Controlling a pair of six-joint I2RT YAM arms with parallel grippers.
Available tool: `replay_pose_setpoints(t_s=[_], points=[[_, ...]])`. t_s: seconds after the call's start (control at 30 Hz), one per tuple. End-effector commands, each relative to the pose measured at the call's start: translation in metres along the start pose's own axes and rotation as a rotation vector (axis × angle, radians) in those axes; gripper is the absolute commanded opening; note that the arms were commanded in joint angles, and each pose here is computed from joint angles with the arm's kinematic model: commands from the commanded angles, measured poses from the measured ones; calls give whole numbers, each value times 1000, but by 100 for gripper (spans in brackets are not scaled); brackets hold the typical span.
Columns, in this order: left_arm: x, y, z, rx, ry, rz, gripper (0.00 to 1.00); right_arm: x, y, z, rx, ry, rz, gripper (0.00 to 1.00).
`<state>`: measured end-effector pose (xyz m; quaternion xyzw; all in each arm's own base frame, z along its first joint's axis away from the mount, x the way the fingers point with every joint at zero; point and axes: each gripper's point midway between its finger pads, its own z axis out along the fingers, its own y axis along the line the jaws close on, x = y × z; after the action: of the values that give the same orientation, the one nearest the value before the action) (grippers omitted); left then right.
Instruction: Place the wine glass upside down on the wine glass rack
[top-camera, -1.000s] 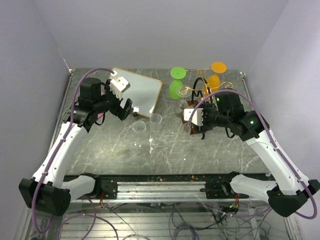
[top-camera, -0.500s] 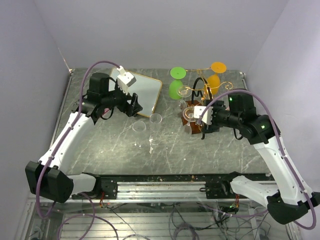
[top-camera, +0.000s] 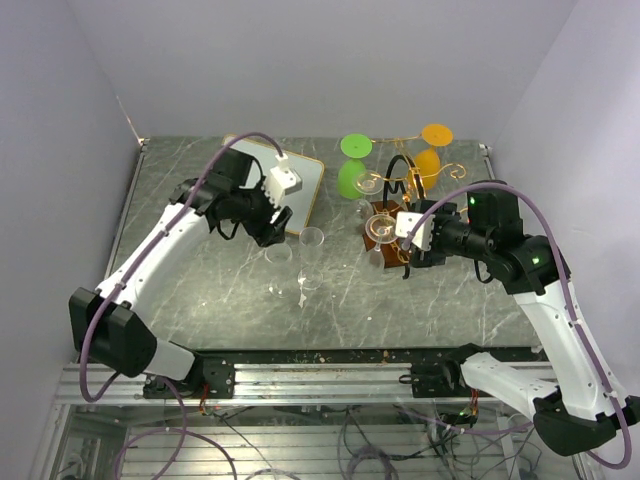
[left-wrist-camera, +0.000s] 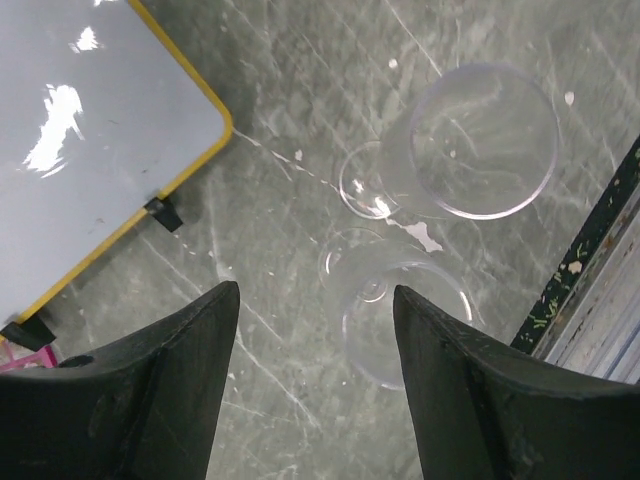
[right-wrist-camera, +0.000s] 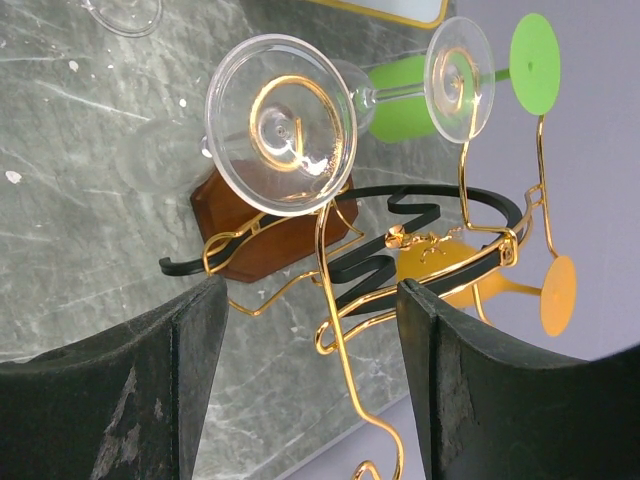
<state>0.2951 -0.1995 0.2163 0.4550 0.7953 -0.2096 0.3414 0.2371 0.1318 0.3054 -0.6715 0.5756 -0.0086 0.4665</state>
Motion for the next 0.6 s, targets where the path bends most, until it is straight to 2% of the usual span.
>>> replay_pose_setpoints(t_s=[0.0,0.17,0.3,0.57], points=[[20,-9,7,13,119,53,72,-4,-5,-5,23,-9,3,68],[35,-13,19,22,194,62,65,1,-5,-2,24,8,6,68],[45,-17,24,39,245,72,55,3,-5,-1,26,15,7,68],[57,-25,16,73,318,110,25,4,-7,0,27,20,5,68]])
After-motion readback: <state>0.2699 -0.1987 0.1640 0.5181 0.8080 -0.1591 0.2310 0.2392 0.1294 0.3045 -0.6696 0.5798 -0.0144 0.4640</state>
